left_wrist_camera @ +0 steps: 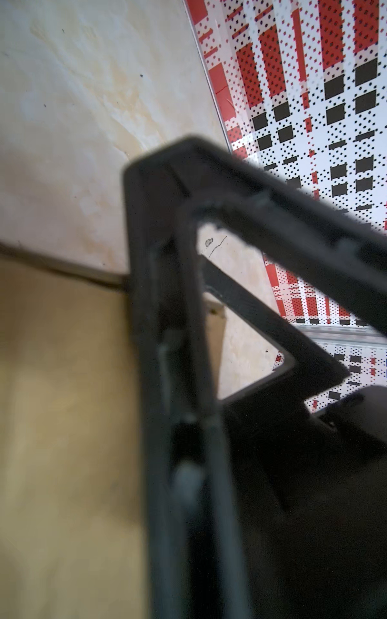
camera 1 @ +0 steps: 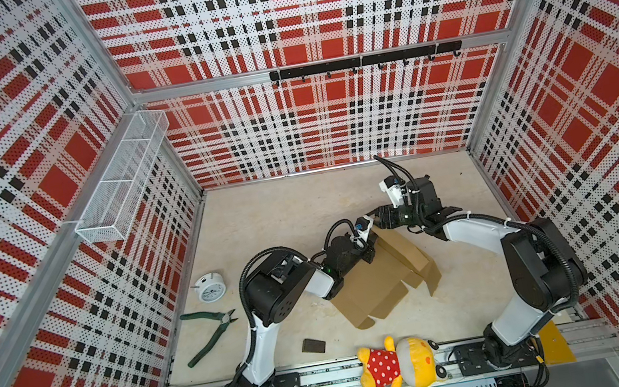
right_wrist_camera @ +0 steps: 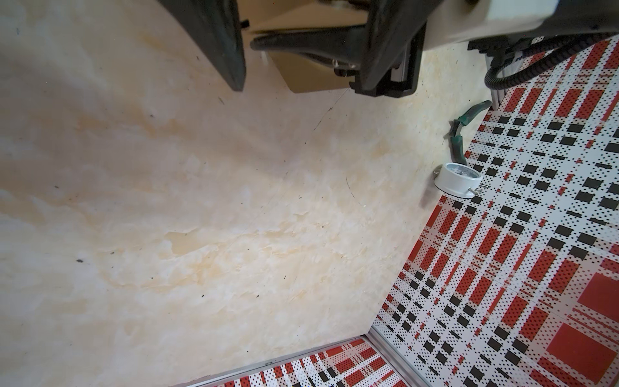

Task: Fold the paper box

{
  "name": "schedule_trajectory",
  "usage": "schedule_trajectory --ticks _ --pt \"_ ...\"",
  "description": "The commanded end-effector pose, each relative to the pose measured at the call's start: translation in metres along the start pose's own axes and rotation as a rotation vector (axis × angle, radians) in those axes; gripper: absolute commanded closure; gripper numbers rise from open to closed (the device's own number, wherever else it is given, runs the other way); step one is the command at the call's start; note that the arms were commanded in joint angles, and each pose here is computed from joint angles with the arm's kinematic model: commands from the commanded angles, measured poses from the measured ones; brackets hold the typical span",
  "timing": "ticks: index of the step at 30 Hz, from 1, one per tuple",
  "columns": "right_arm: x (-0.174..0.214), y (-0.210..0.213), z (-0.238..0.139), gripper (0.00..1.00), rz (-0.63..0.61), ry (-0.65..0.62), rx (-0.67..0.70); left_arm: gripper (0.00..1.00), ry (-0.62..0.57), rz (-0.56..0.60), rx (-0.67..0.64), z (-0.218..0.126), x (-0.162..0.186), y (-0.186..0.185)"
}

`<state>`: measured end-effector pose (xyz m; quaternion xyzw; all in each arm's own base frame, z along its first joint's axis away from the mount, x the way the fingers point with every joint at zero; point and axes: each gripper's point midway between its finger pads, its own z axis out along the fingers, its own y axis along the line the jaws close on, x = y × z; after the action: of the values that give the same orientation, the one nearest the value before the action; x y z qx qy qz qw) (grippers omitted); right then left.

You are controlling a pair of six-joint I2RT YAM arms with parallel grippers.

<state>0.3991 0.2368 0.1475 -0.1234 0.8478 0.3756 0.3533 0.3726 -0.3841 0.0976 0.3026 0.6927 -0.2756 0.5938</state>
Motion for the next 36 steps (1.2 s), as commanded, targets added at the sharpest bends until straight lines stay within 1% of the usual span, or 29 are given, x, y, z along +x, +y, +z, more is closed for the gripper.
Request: schedule_trajectory --ticks 1,5,9,10,11,12,17,21,28,31,34,36 --pt "0.022 -0.011 -0.002 0.44 0.017 0.053 0.041 0.85 -0.034 -0.011 0.028 0.006 -0.006 -0.012" --pt "0.022 -0.012 -0.003 0.44 0.018 0.050 0.044 0.99 -0.036 -0.011 0.015 0.004 -0.006 -0.011" --pt "0.020 -0.010 -0.004 0.44 0.016 0.044 0.042 1.00 -0.037 -0.010 0.003 0.003 -0.006 -0.011" --pt "0.020 -0.010 -0.004 0.44 0.015 0.043 0.042 0.95 -0.038 -0.010 0.003 0.003 -0.007 -0.011" --pt "0.020 -0.010 -0.005 0.44 0.015 0.042 0.042 0.88 -0.037 -0.010 -0.001 0.003 -0.006 -0.010" --pt "0.019 -0.009 -0.005 0.44 0.013 0.041 0.043 0.84 -0.035 -0.011 -0.004 0.002 -0.006 -0.009" --pt "0.016 -0.009 -0.007 0.44 0.010 0.036 0.048 0.77 -0.013 -0.023 0.001 -0.003 0.002 -0.013" --pt "0.015 -0.009 -0.008 0.44 0.008 0.035 0.047 0.76 0.013 -0.019 0.005 -0.007 0.013 -0.016" --pt "0.017 -0.009 -0.008 0.44 0.008 0.039 0.046 0.84 0.014 -0.010 -0.007 -0.002 0.015 -0.015" --pt "0.017 -0.009 -0.009 0.44 0.007 0.040 0.046 0.84 0.019 -0.012 -0.007 0.001 0.017 -0.015" --pt "0.016 -0.010 -0.010 0.44 0.007 0.037 0.046 0.80 0.038 -0.016 -0.014 0.003 0.024 -0.013" --pt "0.015 -0.010 -0.011 0.44 0.006 0.038 0.048 0.80 0.043 -0.016 -0.014 0.002 0.026 -0.013"
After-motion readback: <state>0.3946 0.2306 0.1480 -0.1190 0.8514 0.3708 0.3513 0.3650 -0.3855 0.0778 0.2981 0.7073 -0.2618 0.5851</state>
